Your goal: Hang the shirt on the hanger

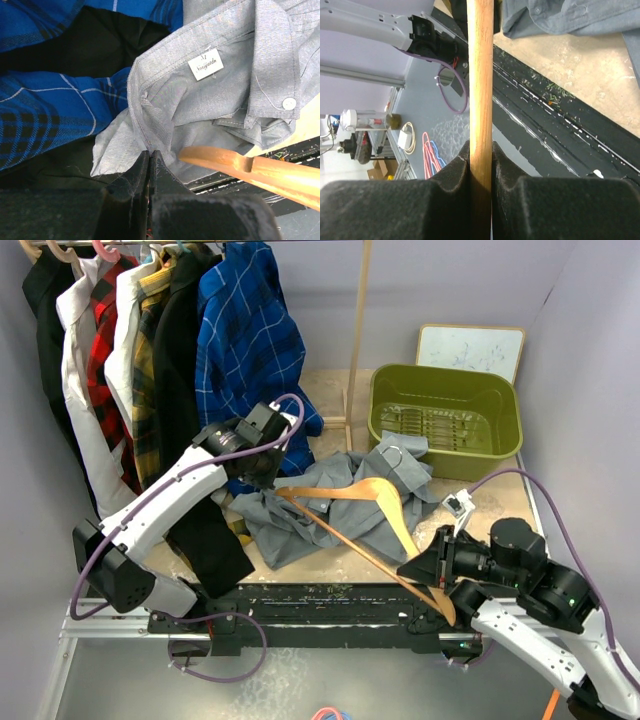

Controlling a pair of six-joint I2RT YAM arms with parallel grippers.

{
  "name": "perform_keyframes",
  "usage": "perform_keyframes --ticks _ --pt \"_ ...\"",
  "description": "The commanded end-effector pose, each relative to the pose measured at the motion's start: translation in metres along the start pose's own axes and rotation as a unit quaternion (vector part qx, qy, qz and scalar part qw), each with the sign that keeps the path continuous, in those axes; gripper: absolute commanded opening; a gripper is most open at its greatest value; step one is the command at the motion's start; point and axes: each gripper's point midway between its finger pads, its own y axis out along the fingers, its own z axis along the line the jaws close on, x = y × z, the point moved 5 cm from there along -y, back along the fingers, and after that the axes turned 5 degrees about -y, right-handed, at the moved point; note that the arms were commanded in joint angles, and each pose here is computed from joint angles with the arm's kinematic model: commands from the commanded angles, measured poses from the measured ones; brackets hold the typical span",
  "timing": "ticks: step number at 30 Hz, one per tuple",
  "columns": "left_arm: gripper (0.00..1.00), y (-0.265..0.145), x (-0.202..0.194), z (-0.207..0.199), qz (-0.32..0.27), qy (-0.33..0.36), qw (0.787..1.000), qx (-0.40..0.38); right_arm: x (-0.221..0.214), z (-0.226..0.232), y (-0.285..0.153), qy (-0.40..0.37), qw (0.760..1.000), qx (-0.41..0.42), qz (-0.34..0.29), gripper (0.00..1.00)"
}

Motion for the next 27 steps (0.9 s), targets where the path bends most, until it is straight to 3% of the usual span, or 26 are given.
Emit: perform_keyframes --ticks 1,13,18,22,27 --pt "0.00 -0.016 0.011 -0.004 -0.041 -0.003 0.999 -0.030 0.001 0.005 -0.002 -0.005 1.000 0.012 0.004 0.00" --pt "0.00 -0.049 0.008 -0.027 -0.023 0.029 0.989 -0.145 0.018 0.005 0.043 -0.042 0.998 0.051 0.014 0.00" --pt "0.00 -0.068 0.022 -0.026 -0.059 0.047 0.986 -0.152 0.025 0.007 0.060 -0.064 0.995 0.071 0.027 0.00" --pt "0.00 -0.089 0.038 -0.032 -0.096 0.085 0.974 -0.185 0.030 0.008 0.072 -0.077 0.993 0.087 0.020 0.00" --pt "0.00 -0.103 0.044 -0.052 -0.094 0.115 0.952 -0.266 0.045 0.009 0.096 -0.099 0.989 0.108 0.001 0.00"
